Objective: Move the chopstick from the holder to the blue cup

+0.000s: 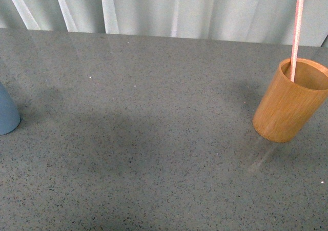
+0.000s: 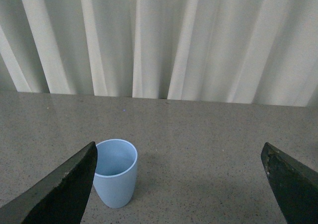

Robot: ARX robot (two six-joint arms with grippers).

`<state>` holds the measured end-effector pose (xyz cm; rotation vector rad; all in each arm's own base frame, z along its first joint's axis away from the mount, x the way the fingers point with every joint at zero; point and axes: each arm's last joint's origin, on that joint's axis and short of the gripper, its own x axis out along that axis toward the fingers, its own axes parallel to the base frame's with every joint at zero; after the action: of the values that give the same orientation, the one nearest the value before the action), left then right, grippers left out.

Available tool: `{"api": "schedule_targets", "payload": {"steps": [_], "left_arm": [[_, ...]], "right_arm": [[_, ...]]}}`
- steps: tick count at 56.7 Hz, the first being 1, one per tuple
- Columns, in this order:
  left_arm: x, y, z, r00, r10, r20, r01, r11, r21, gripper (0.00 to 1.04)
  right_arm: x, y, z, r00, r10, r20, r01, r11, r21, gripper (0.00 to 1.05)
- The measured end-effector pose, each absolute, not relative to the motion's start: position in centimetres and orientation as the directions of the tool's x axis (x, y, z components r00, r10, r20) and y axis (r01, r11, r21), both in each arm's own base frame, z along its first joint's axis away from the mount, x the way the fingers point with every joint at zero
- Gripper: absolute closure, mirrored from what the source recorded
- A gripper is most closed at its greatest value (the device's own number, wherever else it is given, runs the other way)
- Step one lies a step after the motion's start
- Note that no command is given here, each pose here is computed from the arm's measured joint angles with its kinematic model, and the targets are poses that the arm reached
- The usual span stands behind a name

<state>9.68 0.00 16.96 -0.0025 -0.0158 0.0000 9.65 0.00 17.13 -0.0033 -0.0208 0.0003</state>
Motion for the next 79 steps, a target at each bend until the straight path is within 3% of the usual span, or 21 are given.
{"api": "schedule_targets", "payload": {"steps": [29,31,35,39,50,61,79], "left_arm": [[9.7,0.0,17.0,1.000,0.000,0.016,0.000,1.000,-0.002,0.07],[9.8,0.0,16.8,0.998,-0.024,-0.050,0.023,0.999,-0.024,0.07],[10.1,-0.1,17.1,0.939,-0.098,-0.331,0.063,0.991,-0.116,0.07],[11.5,0.3,18.1,0.885,-0.086,-0.457,0.011,0.987,-0.163,0.07],[20.2,3.5,22.1,0.879,0.059,-0.473,-0.143,0.979,-0.143,0.07],[26.8,5.4,18.9,0.762,0.133,-0.634,-0.229,0.971,-0.073,0.07],[30.4,7.3,16.4,0.684,0.187,-0.705,-0.322,0.945,-0.062,0.07]], "right_arm": [[9.6,0.0,17.1,1.000,0.000,0.021,0.000,1.000,-0.003,0.10],[9.6,0.0,17.1,1.000,0.000,0.021,0.000,1.000,-0.003,0.10],[9.6,0.0,17.1,1.000,0.000,0.021,0.000,1.000,-0.003,0.10],[9.6,0.0,17.1,1.000,0.001,0.021,-0.001,1.000,-0.003,0.10],[9.6,0.0,17.1,1.000,0.000,0.021,0.000,1.000,-0.003,0.10],[9.6,0.0,17.1,1.000,0.001,0.021,-0.001,1.000,-0.003,0.10],[9.6,0.0,17.1,1.000,0.000,0.021,0.000,1.000,-0.003,0.10]]}}
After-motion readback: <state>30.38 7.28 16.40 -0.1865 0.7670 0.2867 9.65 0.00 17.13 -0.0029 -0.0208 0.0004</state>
